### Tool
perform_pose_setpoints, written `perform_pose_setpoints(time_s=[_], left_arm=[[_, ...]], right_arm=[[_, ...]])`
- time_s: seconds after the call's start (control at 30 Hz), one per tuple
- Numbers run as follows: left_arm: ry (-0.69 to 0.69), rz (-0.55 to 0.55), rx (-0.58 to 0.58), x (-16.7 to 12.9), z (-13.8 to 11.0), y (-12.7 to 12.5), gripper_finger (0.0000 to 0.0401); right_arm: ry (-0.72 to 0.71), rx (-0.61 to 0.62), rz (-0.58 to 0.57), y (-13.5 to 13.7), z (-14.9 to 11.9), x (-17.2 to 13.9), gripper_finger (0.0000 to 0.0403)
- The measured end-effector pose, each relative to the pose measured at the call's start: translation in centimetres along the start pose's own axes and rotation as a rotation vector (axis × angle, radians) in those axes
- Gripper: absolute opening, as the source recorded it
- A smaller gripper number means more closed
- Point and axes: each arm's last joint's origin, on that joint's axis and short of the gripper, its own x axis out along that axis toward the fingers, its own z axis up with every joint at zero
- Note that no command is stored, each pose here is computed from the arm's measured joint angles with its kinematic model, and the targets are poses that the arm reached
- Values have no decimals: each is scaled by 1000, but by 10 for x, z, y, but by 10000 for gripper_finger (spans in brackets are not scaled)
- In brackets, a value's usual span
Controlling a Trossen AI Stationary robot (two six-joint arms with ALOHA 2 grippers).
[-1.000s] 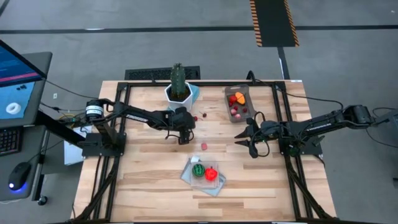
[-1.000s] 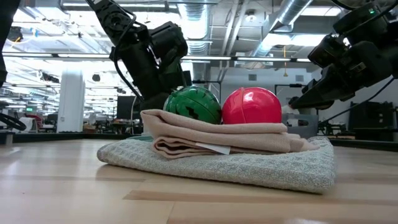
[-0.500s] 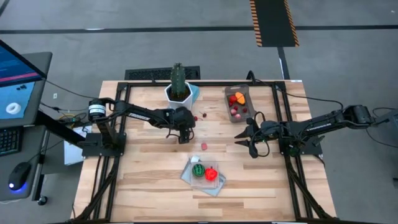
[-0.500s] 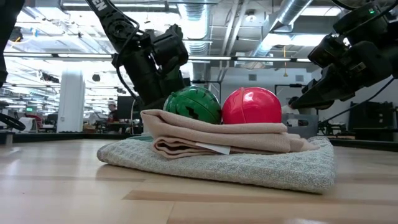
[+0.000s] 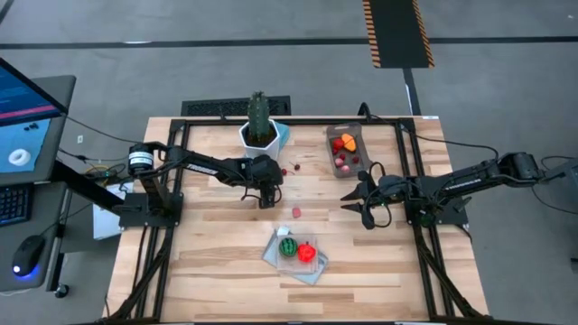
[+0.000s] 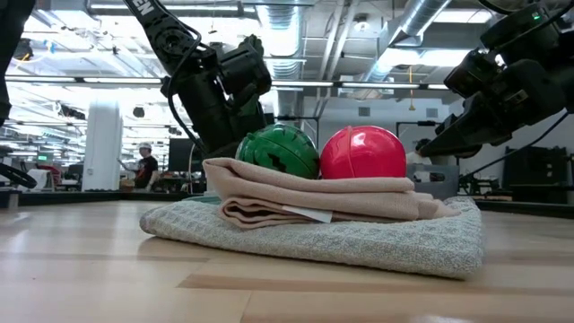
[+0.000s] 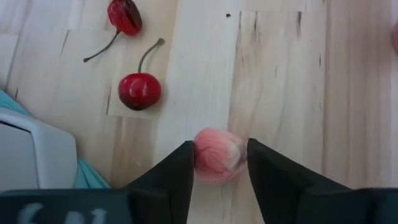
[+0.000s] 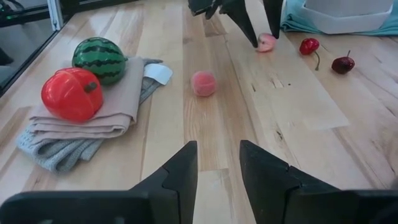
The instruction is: Pick and placing Produce into tupperware
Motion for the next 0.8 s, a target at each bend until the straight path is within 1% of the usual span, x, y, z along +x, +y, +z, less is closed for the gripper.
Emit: perform_pose_setpoints(time_s=[0.5,0.7,0.8], left_arm=[[-42,9,-35,0,4,0,66],[-109,9,-36,-1,11,-2,60],[-137,7,-34,-4,20,-3,60]], right_arm=[[0,0,0,0,0,0,141],[0,0,0,0,0,0,144],[0,0,0,0,0,0,145]])
